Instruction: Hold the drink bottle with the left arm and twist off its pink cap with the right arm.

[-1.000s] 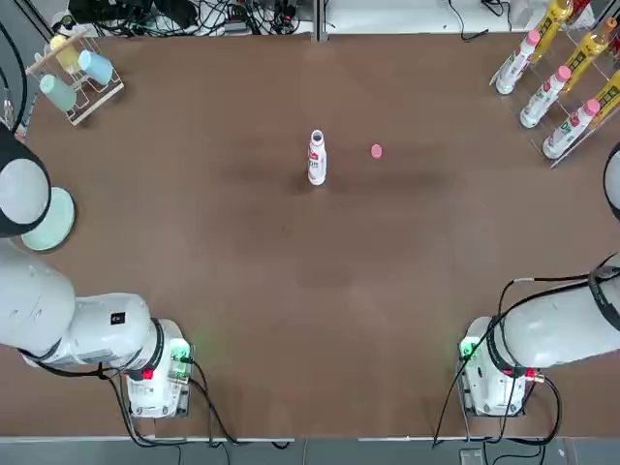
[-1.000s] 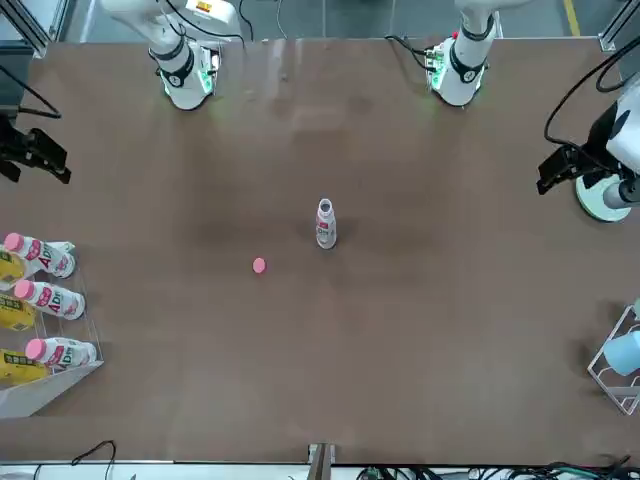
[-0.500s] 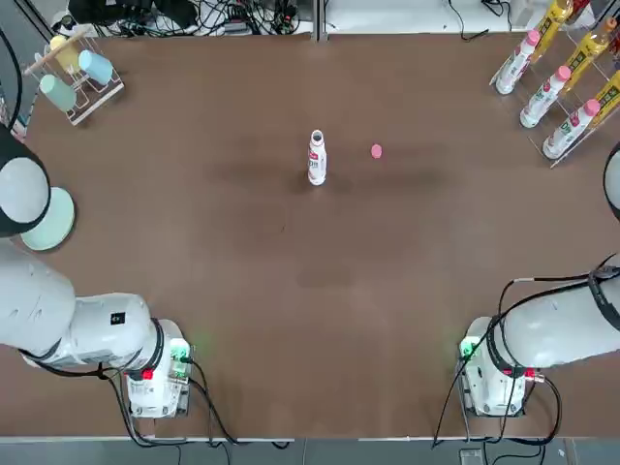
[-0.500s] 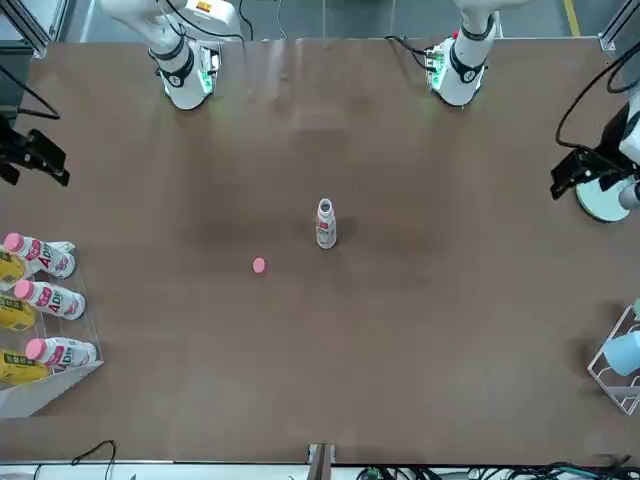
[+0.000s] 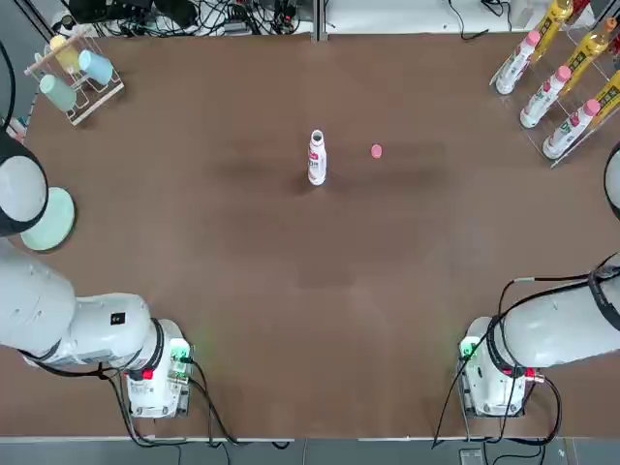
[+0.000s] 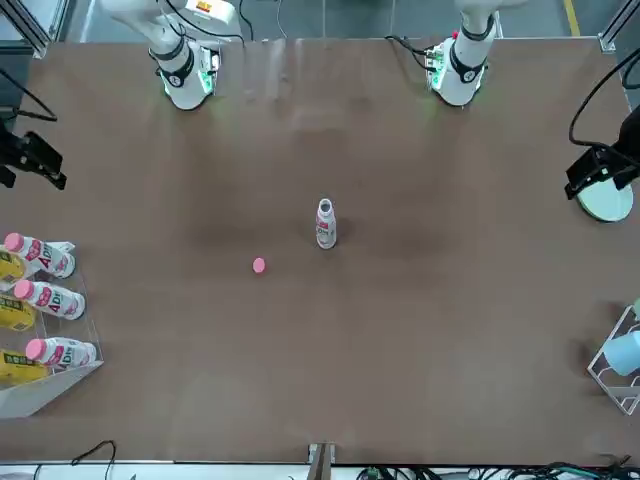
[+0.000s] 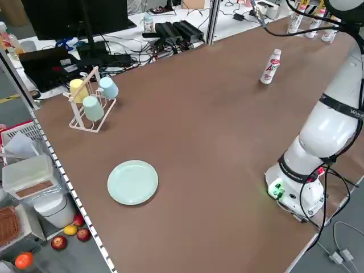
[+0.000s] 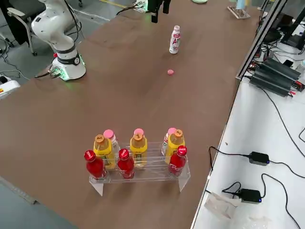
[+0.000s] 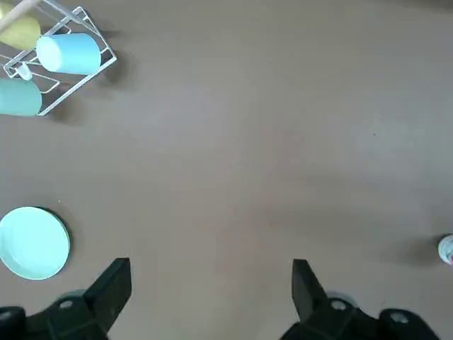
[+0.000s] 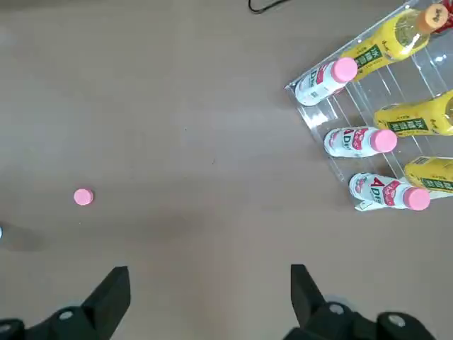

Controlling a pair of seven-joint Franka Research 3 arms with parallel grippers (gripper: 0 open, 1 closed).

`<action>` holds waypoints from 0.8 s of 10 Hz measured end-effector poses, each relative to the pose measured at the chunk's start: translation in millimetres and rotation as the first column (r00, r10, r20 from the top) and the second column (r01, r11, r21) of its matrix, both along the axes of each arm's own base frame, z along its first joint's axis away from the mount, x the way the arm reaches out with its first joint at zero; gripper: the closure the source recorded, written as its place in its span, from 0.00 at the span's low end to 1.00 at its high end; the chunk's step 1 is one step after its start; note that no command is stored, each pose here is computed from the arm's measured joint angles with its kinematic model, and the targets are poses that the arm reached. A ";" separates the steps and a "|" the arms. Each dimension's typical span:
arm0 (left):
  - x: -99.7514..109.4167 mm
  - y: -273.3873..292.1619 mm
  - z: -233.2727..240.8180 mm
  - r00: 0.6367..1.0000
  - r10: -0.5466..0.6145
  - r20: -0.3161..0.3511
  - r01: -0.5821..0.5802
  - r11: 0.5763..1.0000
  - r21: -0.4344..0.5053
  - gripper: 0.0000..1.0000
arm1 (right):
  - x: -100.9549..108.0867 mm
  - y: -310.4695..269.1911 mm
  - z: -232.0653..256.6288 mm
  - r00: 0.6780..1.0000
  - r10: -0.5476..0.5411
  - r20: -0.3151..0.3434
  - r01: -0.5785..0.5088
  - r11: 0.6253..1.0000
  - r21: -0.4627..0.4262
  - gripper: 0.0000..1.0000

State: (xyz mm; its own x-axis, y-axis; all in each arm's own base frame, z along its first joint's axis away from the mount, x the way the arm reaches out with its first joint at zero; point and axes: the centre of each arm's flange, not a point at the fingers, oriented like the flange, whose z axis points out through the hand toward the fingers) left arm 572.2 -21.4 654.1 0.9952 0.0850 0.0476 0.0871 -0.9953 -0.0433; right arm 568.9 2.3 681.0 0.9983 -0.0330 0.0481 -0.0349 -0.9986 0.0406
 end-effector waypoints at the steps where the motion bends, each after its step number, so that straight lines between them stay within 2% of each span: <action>1: -0.2 0.5 -0.2 1.000 -0.015 -0.003 0.015 1.000 0.001 0.00 | 0.0 -5.9 -0.3 1.000 -0.010 -0.001 0.010 1.000 0.000 0.00; 4: -0.1 2.8 0.0 1.000 -0.017 -0.003 0.017 1.000 0.001 0.00 | 6.2 -12.3 -10.5 1.000 -0.023 -0.015 0.023 1.000 0.000 0.00; 8: -0.1 2.5 0.0 1.000 -0.018 -0.003 0.018 1.000 -0.001 0.00 | 11.6 -28.8 -28.0 0.997 -0.054 -0.049 0.057 0.997 0.050 0.00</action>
